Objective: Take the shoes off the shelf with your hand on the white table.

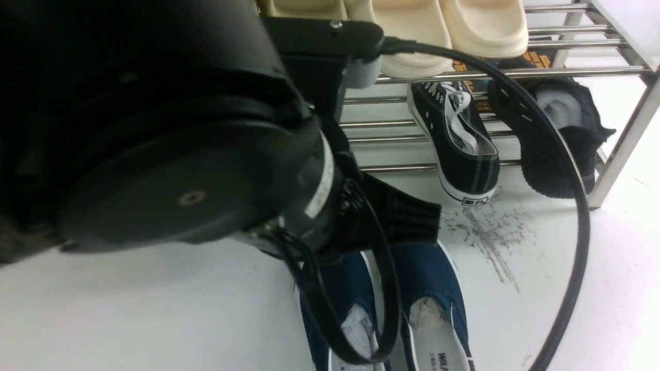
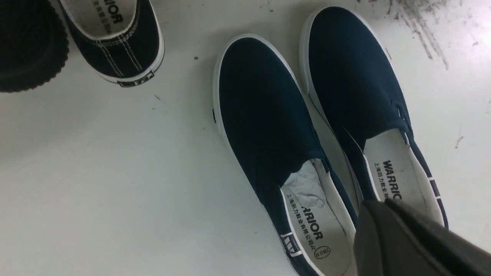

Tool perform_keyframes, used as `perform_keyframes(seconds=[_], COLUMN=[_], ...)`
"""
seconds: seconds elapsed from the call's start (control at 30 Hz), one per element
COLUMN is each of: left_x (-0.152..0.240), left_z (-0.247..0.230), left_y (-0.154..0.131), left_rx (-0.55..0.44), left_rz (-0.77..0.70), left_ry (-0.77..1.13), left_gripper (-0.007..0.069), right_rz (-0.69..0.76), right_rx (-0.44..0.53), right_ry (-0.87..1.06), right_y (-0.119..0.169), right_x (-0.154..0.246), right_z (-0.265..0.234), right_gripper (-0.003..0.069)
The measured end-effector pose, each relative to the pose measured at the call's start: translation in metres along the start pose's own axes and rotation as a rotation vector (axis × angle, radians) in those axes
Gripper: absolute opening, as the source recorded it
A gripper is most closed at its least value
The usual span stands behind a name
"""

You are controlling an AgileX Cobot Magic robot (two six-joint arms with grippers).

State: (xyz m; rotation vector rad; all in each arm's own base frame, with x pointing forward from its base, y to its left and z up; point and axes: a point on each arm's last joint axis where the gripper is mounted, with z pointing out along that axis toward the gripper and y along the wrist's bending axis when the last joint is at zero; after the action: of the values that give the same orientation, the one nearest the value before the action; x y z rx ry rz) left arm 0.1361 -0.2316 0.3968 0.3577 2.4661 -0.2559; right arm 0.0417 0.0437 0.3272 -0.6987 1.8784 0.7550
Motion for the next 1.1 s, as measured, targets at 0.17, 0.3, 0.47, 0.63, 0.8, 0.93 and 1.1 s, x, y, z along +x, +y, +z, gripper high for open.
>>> perform_keyframes(seconds=[0.17, 0.3, 0.47, 0.63, 0.8, 0.93, 1.1], left_x=[-0.002, -0.003, -0.003, -0.004, -0.005, -0.005, -0.005], left_z=[-0.001, -0.001, -0.001, -0.001, -0.001, -0.001, -0.001], left_y=[0.002, 0.002, 0.002, 0.003, 0.004, 0.004, 0.004], left_rx=[-0.013, -0.020, -0.021, -0.033, -0.035, -0.035, -0.038], left_rz=[0.024, 0.031, 0.032, 0.039, 0.040, 0.040, 0.041], left_ry=[-0.022, -0.030, -0.032, -0.048, -0.051, -0.051, -0.055], left_gripper=[0.0001, 0.0001, 0.0001, 0.0001, 0.0006, 0.0012, 0.0017], right_rz=[-0.049, -0.079, -0.088, -0.086, -0.086, -0.086, -0.086], right_rx=[-0.136, -0.172, -0.176, -0.178, -0.178, -0.178, -0.178], right_ry=[-0.158, -0.219, -0.228, -0.230, -0.230, -0.230, -0.229], right_y=[0.012, 0.015, 0.015, 0.015, 0.015, 0.015, 0.015], right_x=[0.008, 0.008, 0.009, 0.008, 0.008, 0.008, 0.008], right_z=[0.020, 0.022, 0.023, 0.023, 0.023, 0.023, 0.023], right_gripper=[-0.0013, -0.0013, -0.0013, -0.0010, -0.0010, -0.0007, -0.0005])
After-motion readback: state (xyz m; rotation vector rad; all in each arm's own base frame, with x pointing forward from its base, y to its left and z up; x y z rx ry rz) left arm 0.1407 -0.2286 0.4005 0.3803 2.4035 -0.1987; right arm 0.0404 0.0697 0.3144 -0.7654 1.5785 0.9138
